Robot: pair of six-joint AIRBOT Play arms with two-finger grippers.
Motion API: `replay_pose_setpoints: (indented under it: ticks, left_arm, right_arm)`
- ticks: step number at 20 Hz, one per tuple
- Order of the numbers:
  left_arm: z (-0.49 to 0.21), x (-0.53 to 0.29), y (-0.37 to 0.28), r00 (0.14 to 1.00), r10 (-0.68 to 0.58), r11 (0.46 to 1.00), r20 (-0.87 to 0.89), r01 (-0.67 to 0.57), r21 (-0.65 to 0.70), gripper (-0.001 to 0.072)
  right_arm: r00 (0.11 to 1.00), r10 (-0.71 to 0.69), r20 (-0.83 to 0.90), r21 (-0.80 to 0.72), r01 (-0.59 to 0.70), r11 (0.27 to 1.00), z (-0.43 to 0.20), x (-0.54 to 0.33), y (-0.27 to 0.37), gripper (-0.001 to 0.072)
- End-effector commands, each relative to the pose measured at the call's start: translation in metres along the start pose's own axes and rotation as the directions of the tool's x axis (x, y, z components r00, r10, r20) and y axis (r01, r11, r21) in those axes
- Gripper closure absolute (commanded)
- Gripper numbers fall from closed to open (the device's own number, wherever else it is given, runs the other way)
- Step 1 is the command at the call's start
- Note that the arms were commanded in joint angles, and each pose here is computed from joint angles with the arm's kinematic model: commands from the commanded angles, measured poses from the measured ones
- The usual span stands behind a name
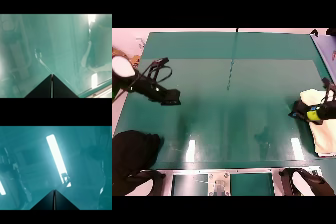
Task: Fold the shirts.
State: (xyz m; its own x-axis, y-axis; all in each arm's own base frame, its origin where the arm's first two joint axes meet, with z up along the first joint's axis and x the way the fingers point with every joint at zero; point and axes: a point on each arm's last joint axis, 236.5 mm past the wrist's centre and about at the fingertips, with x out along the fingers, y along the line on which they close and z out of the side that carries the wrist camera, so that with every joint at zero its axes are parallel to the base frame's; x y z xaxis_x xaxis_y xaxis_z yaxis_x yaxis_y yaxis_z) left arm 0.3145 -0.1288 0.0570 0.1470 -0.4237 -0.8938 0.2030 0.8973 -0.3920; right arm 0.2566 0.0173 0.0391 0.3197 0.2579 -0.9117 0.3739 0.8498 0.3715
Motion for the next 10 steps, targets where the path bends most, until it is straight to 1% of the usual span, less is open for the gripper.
replay_pose_setpoints:
  ticks: [1, 4, 10]
  left_arm:
    - [-0.028, 0.007, -0.002, 1.000, -0.001, 1.000, -0.016, 0.001, -0.004, 0.0688]
    - [-0.046, 0.006, -0.004, 0.996, -0.013, 1.000, -0.092, 0.011, -0.020, 0.0688]
    - [-0.045, 0.006, -0.004, 0.996, -0.013, 1.000, -0.088, 0.011, -0.020, 0.0688]
  right_arm:
    - [1.000, 0.026, -0.016, -0.059, -0.027, 0.998, -0.029, 0.011, 0.010, 0.0700]
    - [0.999, 0.025, -0.020, -0.058, -0.026, 0.998, -0.030, 0.011, 0.010, 0.0700]
    - [0.999, 0.025, -0.020, -0.058, -0.026, 0.998, -0.030, 0.011, 0.010, 0.0700]
